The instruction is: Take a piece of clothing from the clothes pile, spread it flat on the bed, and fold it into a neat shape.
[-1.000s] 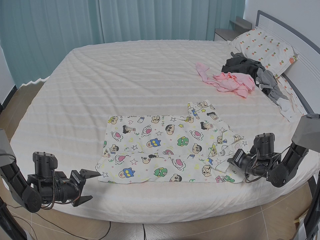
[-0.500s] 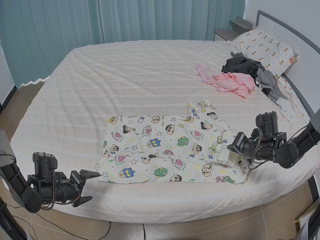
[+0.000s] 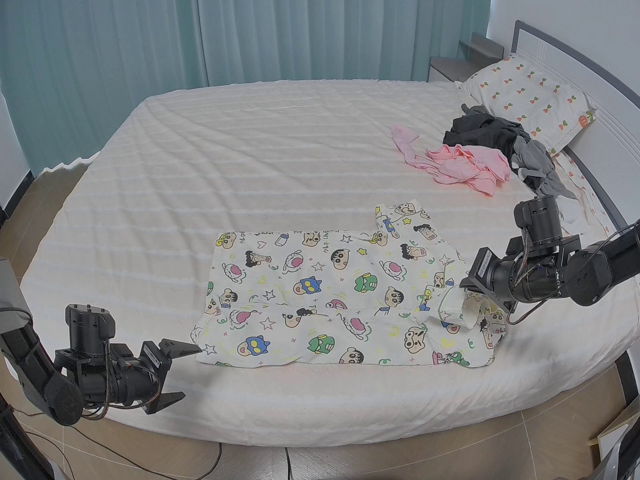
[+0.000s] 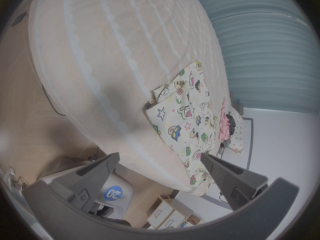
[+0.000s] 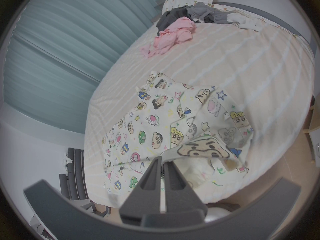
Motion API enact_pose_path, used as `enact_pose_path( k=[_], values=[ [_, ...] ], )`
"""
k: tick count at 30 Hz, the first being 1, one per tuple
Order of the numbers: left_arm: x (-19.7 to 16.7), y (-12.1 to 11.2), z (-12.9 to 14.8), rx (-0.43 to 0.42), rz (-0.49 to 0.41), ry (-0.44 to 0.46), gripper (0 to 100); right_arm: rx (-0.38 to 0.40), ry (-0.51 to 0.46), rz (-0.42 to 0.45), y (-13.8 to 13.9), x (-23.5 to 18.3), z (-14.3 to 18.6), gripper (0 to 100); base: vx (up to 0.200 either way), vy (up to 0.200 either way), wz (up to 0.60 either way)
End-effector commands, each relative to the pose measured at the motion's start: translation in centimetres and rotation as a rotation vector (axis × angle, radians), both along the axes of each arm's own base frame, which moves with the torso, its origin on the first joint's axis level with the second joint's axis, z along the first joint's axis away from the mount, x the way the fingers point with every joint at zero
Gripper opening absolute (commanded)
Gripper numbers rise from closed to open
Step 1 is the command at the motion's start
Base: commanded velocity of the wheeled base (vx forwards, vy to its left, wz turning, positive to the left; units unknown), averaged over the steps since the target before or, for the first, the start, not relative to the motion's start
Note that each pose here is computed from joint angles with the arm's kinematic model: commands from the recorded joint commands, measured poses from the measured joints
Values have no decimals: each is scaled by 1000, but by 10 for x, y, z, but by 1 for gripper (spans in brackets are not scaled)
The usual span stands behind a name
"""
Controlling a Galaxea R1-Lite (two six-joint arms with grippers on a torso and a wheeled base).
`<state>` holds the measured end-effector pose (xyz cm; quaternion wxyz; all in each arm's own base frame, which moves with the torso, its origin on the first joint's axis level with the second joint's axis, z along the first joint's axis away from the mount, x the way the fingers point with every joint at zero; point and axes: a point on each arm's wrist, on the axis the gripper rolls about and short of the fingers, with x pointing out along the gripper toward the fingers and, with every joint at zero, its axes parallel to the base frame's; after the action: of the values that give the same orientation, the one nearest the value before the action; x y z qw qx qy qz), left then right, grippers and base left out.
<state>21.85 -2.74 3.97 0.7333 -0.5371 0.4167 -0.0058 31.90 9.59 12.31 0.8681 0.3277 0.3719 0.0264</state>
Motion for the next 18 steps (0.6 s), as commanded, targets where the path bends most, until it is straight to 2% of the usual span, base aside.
enact_pose_path(
  k=[1, 8, 18],
  values=[
    [0, 0, -1, 0, 2, 3, 100, -13, 44, 13, 2, -7, 6, 0, 0, 0, 0],
    [0, 0, 0, 0, 0, 2, 100, -36, 113, 54, 5, -38, -3, 0, 0, 0, 0],
    [-1, 0, -1, -1, -1, 6, 100, -66, 289, 37, 5, -45, -50, 0, 0, 0, 0]
  ],
)
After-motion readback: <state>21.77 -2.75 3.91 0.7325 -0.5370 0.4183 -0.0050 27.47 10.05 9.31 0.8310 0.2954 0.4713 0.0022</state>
